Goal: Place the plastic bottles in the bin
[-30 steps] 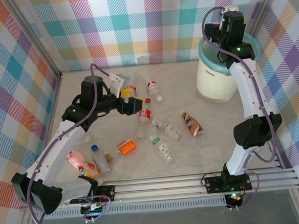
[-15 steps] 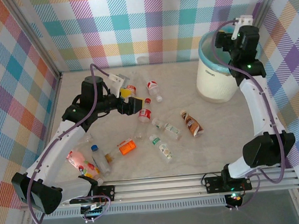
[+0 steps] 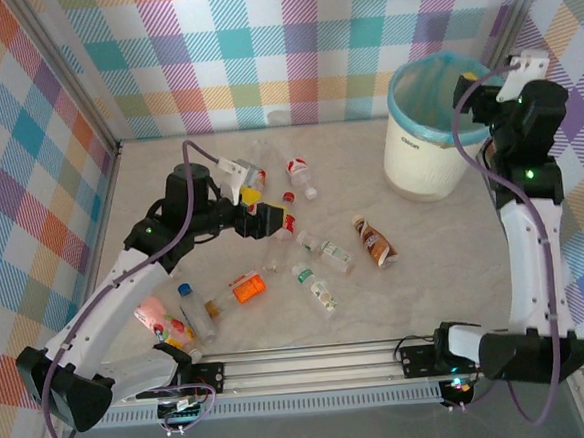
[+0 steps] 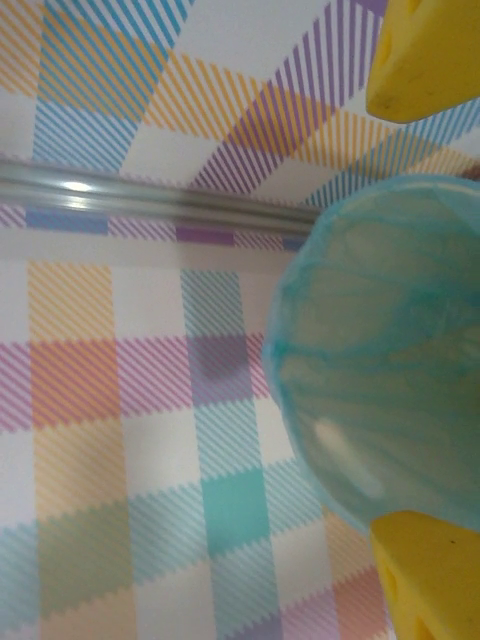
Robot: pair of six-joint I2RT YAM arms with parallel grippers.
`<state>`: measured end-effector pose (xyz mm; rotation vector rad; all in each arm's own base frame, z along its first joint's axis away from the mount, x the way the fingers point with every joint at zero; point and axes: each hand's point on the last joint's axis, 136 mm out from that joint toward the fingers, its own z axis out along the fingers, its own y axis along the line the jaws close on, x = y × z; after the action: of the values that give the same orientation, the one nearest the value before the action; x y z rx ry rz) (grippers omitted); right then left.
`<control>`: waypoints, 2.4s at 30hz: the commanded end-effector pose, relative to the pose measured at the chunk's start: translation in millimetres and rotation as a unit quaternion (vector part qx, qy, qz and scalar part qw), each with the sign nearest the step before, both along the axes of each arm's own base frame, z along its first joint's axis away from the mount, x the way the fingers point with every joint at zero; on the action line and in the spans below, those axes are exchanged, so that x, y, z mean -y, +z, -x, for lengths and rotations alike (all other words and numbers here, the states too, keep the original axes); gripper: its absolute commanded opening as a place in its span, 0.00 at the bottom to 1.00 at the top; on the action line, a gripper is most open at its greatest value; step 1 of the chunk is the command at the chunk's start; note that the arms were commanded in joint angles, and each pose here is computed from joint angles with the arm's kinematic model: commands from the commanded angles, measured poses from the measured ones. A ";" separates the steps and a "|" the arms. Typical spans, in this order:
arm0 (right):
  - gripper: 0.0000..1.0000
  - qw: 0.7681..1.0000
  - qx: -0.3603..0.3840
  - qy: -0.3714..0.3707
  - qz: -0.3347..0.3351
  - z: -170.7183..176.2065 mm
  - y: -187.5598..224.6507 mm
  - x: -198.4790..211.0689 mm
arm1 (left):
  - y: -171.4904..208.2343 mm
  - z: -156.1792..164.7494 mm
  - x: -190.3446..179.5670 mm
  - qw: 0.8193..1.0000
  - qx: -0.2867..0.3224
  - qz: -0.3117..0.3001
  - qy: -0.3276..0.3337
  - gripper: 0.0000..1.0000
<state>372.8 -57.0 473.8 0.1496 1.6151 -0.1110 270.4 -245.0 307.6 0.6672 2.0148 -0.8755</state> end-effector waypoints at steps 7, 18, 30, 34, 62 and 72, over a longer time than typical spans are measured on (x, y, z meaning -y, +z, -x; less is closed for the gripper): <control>1.00 0.975 -0.074 0.169 -0.124 62.6 -37.1 -86.9 | -49.8 15.6 -40.8 0.986 -0.082 -0.058 0.134 0.89; 0.97 0.919 -0.219 0.311 -0.108 98.4 -119.0 -205.7 | -138.0 14.1 -54.7 0.952 -0.193 -0.154 0.182 0.88; 0.96 0.880 -0.294 0.359 -0.099 97.1 -176.8 -275.5 | -196.9 -34.9 -16.7 0.932 -0.243 -0.223 0.149 0.81; 0.95 0.875 -0.308 0.360 -0.101 94.3 -183.8 -282.3 | -217.0 -46.6 -12.0 0.923 -0.255 -0.247 0.148 0.79; 0.99 0.876 -0.302 0.368 -0.071 78.6 -175.0 -292.9 | -211.1 -76.5 -8.7 0.933 -0.224 -0.247 0.136 0.55; 1.00 0.875 -0.240 0.415 -0.067 72.7 -120.8 -309.5 | -99.8 -67.7 2.4 0.981 -0.087 -0.150 0.089 0.51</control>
<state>302.3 243.5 323.5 -0.4617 2.1433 0.6347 339.6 -242.7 167.4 0.5096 2.4970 -0.4770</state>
